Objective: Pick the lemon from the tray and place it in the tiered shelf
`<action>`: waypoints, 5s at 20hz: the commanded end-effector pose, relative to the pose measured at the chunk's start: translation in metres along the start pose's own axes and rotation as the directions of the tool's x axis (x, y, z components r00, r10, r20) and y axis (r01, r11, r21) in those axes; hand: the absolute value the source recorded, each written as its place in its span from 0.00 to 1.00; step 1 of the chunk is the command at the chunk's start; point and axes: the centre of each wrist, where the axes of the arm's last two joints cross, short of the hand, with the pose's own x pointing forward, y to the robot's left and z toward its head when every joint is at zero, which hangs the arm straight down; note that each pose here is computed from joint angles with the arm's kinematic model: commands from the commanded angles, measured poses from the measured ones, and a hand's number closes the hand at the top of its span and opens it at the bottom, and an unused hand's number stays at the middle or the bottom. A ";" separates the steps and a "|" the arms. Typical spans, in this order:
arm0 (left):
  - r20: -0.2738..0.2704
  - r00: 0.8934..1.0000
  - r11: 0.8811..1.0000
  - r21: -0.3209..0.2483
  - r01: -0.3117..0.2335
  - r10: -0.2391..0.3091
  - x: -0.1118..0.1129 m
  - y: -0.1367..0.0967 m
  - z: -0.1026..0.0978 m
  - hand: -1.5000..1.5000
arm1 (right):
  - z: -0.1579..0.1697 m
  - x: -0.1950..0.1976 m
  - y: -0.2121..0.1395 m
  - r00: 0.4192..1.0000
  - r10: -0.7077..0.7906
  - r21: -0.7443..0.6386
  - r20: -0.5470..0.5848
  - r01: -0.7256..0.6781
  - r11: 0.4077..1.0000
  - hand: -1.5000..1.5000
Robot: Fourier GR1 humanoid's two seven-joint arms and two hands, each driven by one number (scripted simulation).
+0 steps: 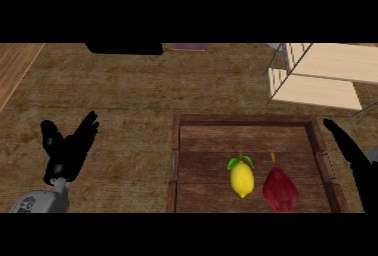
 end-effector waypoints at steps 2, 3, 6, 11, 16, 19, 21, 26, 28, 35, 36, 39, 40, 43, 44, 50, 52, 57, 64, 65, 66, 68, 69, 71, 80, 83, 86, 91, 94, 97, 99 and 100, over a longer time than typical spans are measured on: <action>-0.055 0.998 1.000 -0.019 -0.006 0.005 -0.016 -0.005 0.006 0.50 | -0.007 0.024 0.030 0.982 0.072 0.026 -0.175 -0.069 0.997 0.00; -0.063 0.998 1.000 0.009 -0.009 0.010 -0.019 -0.003 0.001 0.50 | -0.005 0.018 0.044 0.979 0.092 0.050 -0.184 -0.084 0.995 0.00; -0.059 0.998 1.000 -0.009 -0.005 0.005 -0.012 0.002 0.006 0.50 | -0.019 0.034 0.052 0.969 0.152 0.073 -0.196 -0.140 0.987 0.00; -0.063 0.998 1.000 -0.006 -0.012 0.012 -0.018 0.007 0.003 0.50 | -0.024 0.032 0.092 0.946 0.211 0.120 -0.246 -0.187 0.975 0.00; -0.062 0.998 0.999 0.038 -0.011 0.013 -0.021 0.001 0.011 0.50 | -0.019 0.038 0.093 0.936 0.219 0.071 -0.274 -0.208 0.976 0.00; -0.067 0.998 1.000 0.015 -0.022 0.023 -0.007 0.023 0.004 0.50 | -0.034 0.046 0.111 0.924 0.240 0.065 -0.296 -0.232 0.971 0.00; -0.064 0.998 0.999 0.033 -0.004 0.006 -0.023 0.013 0.004 0.50 | -0.026 0.049 0.114 0.929 0.237 0.065 -0.284 -0.227 0.972 0.00; -0.055 0.998 0.999 0.032 -0.005 0.006 -0.011 0.021 0.002 0.50 | -0.023 0.055 0.119 0.923 0.248 0.076 -0.294 -0.236 0.969 0.00; -0.055 0.998 1.000 0.028 -0.013 0.014 -0.008 0.014 -0.001 0.50 | -0.036 0.059 0.139 0.917 0.250 0.054 -0.311 -0.246 0.968 0.00; -0.053 0.998 0.999 0.037 -0.022 0.024 -0.013 0.017 0.001 0.50 | -0.045 0.047 0.146 0.881 0.305 0.039 -0.361 -0.313 0.949 0.00; -0.057 0.998 1.000 0.020 -0.011 0.012 -0.020 0.006 0.005 0.50 | -0.051 0.046 0.146 0.880 0.307 0.047 -0.363 -0.311 0.949 0.00; -0.059 0.998 0.999 0.028 -0.026 0.027 -0.024 -0.009 0.005 0.50 | -0.046 0.030 0.159 0.881 0.319 0.028 -0.348 -0.331 0.943 0.00; -0.044 0.999 1.000 0.021 -0.023 0.024 -0.022 0.010 0.008 0.50 | -0.061 0.024 0.174 0.886 0.303 0.016 -0.351 -0.318 0.948 0.00; -0.068 0.997 0.999 0.040 -0.024 0.027 -0.020 0.009 0.011 0.50 | -0.047 0.032 0.159 0.905 0.266 -0.008 -0.332 -0.285 0.959 0.00; -0.043 0.999 1.000 0.023 -0.020 0.021 -0.013 0.000 0.012 0.50 | -0.064 0.021 0.167 0.908 0.262 -0.005 -0.327 -0.280 0.960 0.00; -0.067 0.998 1.000 0.015 -0.003 0.004 -0.017 0.009 -0.005 0.50 | -0.061 0.030 0.173 0.919 0.262 -0.013 -0.296 -0.278 0.960 0.00; -0.067 0.998 1.000 0.024 -0.017 0.019 -0.027 0.004 0.001 0.50 | -0.074 0.015 0.175 0.909 0.298 0.050 -0.291 -0.297 0.954 0.00; -0.083 0.996 1.000 0.008 -0.014 0.015 -0.027 0.004 0.015 0.50 | -0.081 0.019 0.187 0.890 0.424 0.209 -0.165 -0.389 0.897 1.00; -0.065 0.998 0.999 0.038 -0.003 0.005 -0.020 0.002 0.009 0.50 | -0.059 0.018 0.199 0.942 0.329 0.131 -0.067 -0.319 0.939 1.00; -0.058 0.998 0.999 0.017 -0.029 0.029 -0.022 0.001 0.009 0.50 | -0.070 0.016 0.178 0.945 0.327 0.171 -0.022 -0.319 0.932 1.00; -0.059 0.998 1.000 0.022 -0.005 0.006 -0.011 0.004 0.010 0.50 | -0.085 -0.008 0.167 0.956 0.294 0.212 0.005 -0.288 0.934 1.00; -0.061 0.998 0.999 0.045 -0.014 0.017 -0.034 0.004 0.006 0.50 | -0.082 -0.007 0.143 0.961 0.248 0.279 0.124 -0.273 0.921 1.00; -0.063 0.998 1.000 0.016 -0.009 0.010 -0.012 -0.004 0.004 0.50 | -0.103 -0.011 0.133 0.962 0.224 0.302 0.155 -0.262 0.917 1.00; -0.055 0.998 0.999 0.026 -0.020 0.022 -0.011 0.019 0.013 0.50 | -0.108 -0.026 0.099 0.951 0.208 0.317 0.230 -0.276 0.907 1.00; -0.068 0.998 1.000 0.021 -0.017 0.018 -0.031 0.025 0.016 0.50 | -0.050 0.040 0.024 0.915 0.115 -0.001 0.386 -0.124 0.992 1.00; -0.059 0.998 0.999 0.043 -0.010 0.012 -0.015 0.002 0.007 0.50 | -0.038 0.055 -0.023 0.913 0.100 -0.144 0.395 -0.046 0.989 1.00; -0.060 0.998 0.998 0.058 -0.015 0.019 -0.028 0.007 0.010 0.50 | -0.012 0.063 -0.047 0.924 0.110 -0.194 0.366 -0.040 0.980 1.00; -0.050 0.999 1.000 0.024 -0.019 0.021 -0.012 0.005 0.006 0.50 | -0.017 0.100 -0.097 0.941 0.081 -0.256 0.330 0.007 0.967 1.00; -0.068 0.997 0.999 0.025 -0.020 0.022 -0.013 0.009 0.012 0.50 | -0.029 0.099 -0.128 0.950 0.081 -0.293 0.302 0.012 0.956 1.00; -0.060 0.998 1.000 0.010 -0.006 0.006 -0.014 0.018 0.017 0.50 | -0.041 0.104 -0.155 0.954 0.049 -0.309 0.296 0.047 0.950 1.00; -0.060 0.998 1.000 0.014 -0.021 0.022 -0.013 0.015 0.018 0.50 | -0.045 0.118 -0.156 0.960 0.059 -0.318 0.273 0.032 0.948 1.00; -0.070 0.997 0.999 0.031 -0.029 0.031 -0.032 0.011 0.007 0.50 | -0.046 0.121 -0.180 0.958 0.015 -0.323 0.287 0.082 0.943 1.00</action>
